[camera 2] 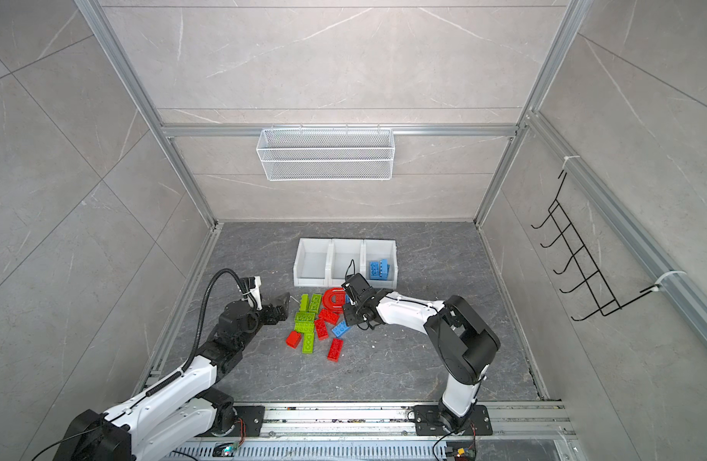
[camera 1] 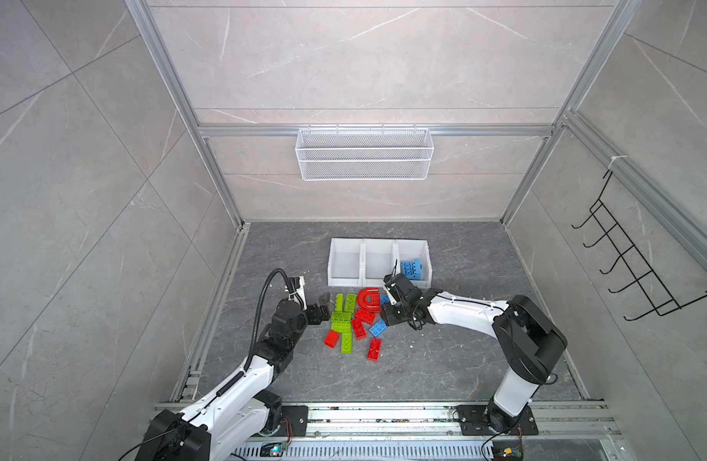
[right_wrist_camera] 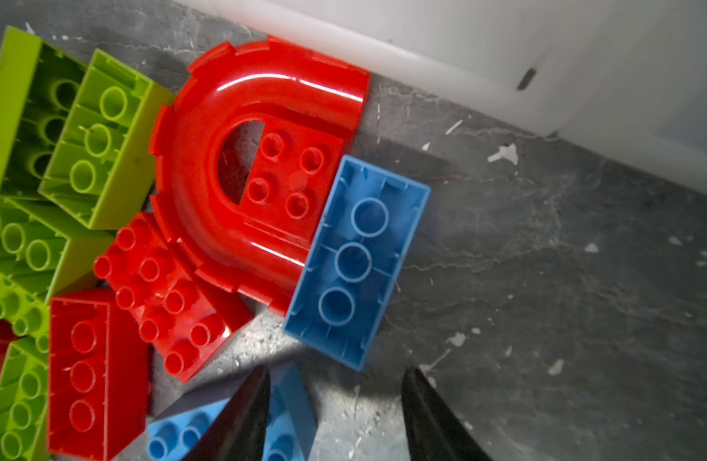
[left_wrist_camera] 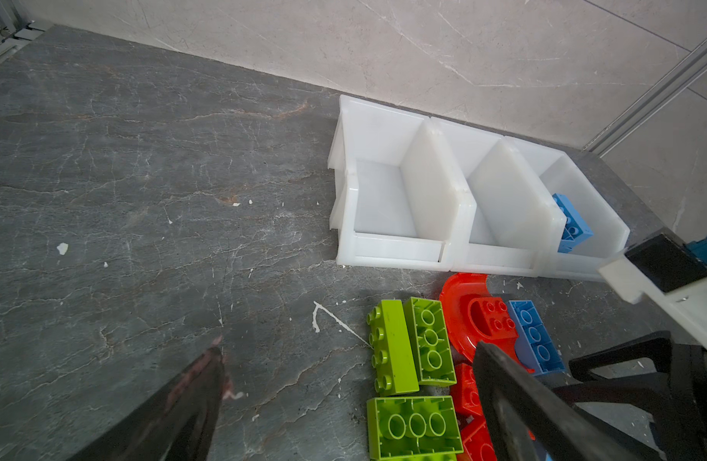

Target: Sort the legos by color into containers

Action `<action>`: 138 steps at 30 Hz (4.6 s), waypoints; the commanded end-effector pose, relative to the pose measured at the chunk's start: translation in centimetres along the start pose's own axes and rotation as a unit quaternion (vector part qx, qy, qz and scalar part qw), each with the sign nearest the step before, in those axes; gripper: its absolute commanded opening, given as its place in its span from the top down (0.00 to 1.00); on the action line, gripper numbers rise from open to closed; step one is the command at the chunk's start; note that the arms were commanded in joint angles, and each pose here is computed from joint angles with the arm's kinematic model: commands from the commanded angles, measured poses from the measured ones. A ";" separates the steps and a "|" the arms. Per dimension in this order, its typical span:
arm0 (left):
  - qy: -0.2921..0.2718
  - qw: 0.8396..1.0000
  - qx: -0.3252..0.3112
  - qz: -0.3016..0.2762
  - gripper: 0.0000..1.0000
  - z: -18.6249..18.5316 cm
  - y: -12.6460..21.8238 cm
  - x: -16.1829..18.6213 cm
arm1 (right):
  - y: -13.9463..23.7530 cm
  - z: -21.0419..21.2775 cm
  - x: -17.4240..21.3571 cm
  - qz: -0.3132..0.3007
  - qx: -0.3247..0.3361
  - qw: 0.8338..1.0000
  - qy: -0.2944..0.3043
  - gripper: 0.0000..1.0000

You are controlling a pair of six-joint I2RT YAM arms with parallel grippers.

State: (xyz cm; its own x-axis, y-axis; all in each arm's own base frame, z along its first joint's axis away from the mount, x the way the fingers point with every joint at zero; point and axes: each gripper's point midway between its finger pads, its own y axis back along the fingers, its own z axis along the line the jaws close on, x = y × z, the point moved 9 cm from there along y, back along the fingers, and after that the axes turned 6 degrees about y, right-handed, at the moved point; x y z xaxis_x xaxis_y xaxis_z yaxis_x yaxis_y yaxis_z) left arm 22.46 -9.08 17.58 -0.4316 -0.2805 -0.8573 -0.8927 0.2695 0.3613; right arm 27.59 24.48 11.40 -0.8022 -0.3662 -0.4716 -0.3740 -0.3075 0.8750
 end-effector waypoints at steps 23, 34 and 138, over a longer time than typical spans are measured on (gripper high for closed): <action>0.000 0.999 0.007 -0.033 0.01 -0.4 0.3 -1.3 | -1.8 -2.1 -1.7 -0.011 0.040 0.999 -0.014 0.50; 0.000 1.000 0.008 -0.029 0.01 -0.4 0.1 -1.2 | -1.8 -1.4 -3.5 -0.016 0.020 1.000 0.003 0.44; -0.002 0.999 0.006 -0.034 0.01 -0.4 0.4 -1.3 | 2.6 -6.3 -2.9 -0.023 0.068 0.997 0.006 0.67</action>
State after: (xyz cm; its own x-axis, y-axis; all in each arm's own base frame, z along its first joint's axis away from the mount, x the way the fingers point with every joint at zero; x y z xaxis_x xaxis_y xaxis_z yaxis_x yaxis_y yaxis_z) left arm 22.41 -9.04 17.77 -0.4245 -0.2838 -0.8598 -0.8959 0.2693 0.3534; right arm 32.30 20.48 11.61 -0.7726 -0.4468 -0.4511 -0.4289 -0.1567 0.8897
